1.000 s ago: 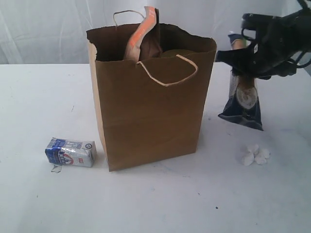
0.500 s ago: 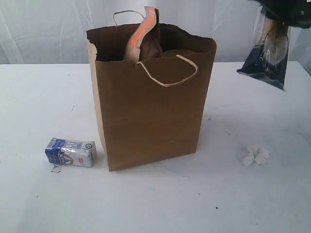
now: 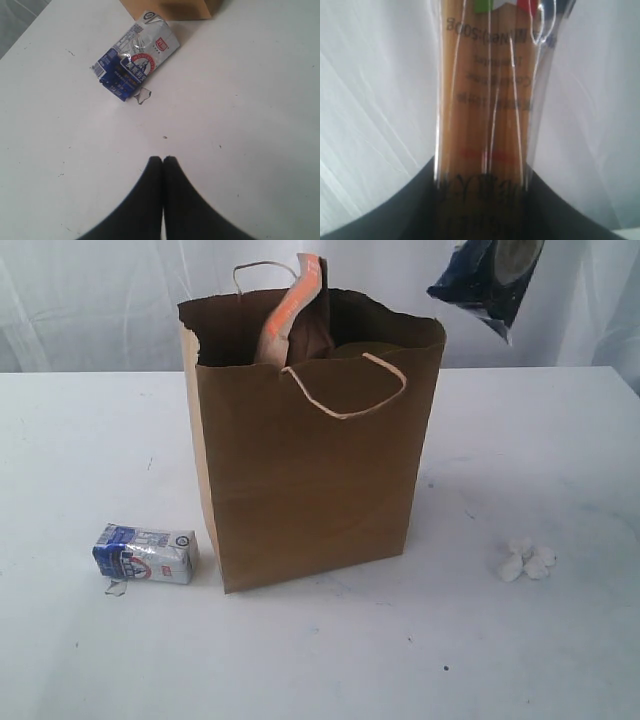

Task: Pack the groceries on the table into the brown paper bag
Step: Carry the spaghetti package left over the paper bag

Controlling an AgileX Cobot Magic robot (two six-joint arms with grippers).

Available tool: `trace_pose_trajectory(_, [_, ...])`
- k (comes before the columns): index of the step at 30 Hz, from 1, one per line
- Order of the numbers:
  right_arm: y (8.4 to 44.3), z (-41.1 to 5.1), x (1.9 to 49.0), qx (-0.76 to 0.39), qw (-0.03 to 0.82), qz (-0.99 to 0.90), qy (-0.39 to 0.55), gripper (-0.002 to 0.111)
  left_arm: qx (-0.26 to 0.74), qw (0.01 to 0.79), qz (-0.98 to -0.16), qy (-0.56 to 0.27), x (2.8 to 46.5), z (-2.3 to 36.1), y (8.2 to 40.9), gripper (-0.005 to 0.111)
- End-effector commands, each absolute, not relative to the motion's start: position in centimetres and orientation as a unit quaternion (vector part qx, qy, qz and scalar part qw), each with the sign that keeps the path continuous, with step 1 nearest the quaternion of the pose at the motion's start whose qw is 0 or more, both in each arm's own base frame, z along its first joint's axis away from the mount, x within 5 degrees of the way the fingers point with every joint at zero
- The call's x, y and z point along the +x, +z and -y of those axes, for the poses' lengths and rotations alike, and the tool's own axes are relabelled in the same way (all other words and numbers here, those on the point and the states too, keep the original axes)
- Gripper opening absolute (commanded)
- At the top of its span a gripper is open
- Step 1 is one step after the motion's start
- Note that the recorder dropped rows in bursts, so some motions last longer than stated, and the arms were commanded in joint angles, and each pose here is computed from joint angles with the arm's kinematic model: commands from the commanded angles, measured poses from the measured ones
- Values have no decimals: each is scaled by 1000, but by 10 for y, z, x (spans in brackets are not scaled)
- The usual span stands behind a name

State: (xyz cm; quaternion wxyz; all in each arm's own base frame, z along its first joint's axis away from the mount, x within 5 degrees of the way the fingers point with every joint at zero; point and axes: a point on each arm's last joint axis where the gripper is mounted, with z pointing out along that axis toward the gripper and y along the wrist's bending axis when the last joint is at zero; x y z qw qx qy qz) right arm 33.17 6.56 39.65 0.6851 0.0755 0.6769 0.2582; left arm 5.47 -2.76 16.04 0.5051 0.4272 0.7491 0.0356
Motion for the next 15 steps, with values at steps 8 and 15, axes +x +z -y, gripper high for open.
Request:
trace_pose_trajectory(8, [405, -88, 289, -88, 749, -547, 362, 0, 423, 507, -750, 34, 54, 27, 159, 0])
trace_pose_trajectory(15, [404, -91, 284, -107, 753, -523, 384, 0, 423, 507, -750, 34, 54, 27, 159, 0])
